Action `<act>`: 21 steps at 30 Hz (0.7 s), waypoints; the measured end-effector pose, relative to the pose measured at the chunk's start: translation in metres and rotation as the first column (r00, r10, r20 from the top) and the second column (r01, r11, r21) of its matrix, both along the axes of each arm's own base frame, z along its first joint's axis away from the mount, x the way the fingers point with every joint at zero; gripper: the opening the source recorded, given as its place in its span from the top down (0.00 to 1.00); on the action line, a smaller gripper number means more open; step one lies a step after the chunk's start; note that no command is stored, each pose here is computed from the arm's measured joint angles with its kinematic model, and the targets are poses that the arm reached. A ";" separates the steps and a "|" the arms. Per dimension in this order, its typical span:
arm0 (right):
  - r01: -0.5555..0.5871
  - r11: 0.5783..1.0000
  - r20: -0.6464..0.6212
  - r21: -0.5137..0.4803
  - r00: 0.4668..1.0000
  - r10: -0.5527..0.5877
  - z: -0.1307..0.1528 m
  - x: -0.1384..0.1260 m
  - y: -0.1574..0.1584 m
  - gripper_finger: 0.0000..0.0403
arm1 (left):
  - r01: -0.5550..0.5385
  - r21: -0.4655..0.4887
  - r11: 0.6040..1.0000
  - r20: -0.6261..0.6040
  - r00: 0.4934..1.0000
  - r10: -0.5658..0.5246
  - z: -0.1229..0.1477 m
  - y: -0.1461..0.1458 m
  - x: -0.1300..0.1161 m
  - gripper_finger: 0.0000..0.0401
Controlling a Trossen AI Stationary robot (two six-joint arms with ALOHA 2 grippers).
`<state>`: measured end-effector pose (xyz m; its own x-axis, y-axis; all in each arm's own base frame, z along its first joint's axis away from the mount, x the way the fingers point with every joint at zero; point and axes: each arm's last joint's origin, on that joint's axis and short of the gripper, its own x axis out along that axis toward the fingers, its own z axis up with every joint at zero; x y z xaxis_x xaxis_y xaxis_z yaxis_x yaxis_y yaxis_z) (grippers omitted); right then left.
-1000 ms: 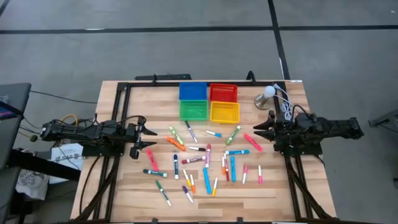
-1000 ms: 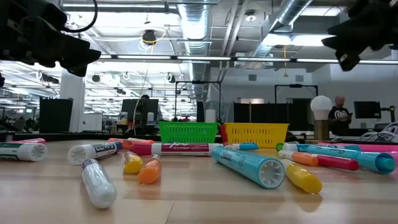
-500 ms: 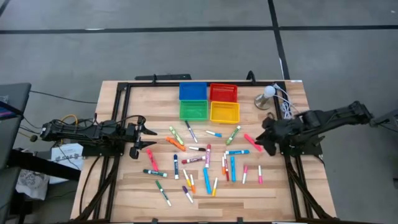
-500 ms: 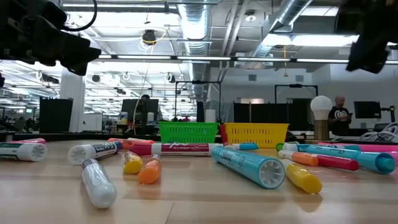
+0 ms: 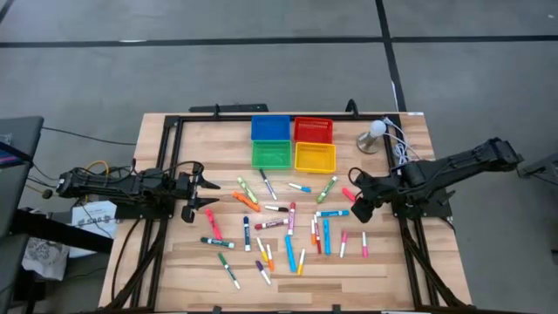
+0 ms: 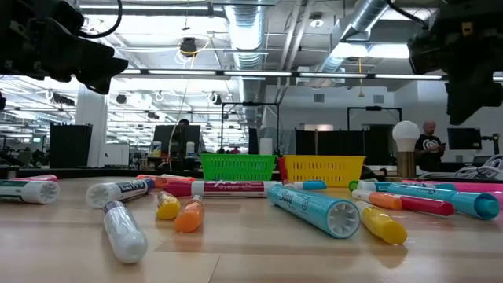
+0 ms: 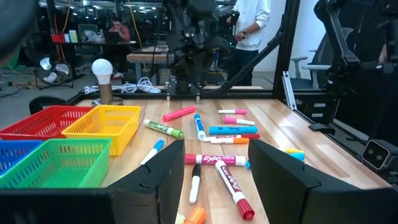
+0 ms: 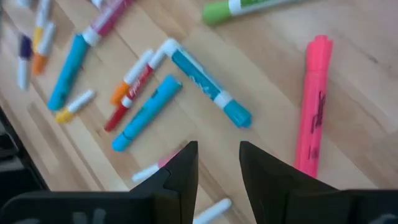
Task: Pick & Place Markers
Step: Put the right large pink highlighter pen into the yellow bin
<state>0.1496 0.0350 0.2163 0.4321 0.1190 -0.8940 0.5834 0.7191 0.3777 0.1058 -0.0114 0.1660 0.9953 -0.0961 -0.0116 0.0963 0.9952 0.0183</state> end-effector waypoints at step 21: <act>0.170 0.985 -0.045 0.018 0.985 -0.169 -0.006 0.009 -0.026 0.73 | 0.000 -0.001 1.000 0.010 1.000 0.000 0.001 0.000 0.000 0.56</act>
<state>0.1586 0.0090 0.2103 0.4088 0.0665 -0.9102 0.7122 0.6004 0.3637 0.1058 -0.0114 0.1669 0.9954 -0.0961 -0.0021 0.0962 0.9952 0.0185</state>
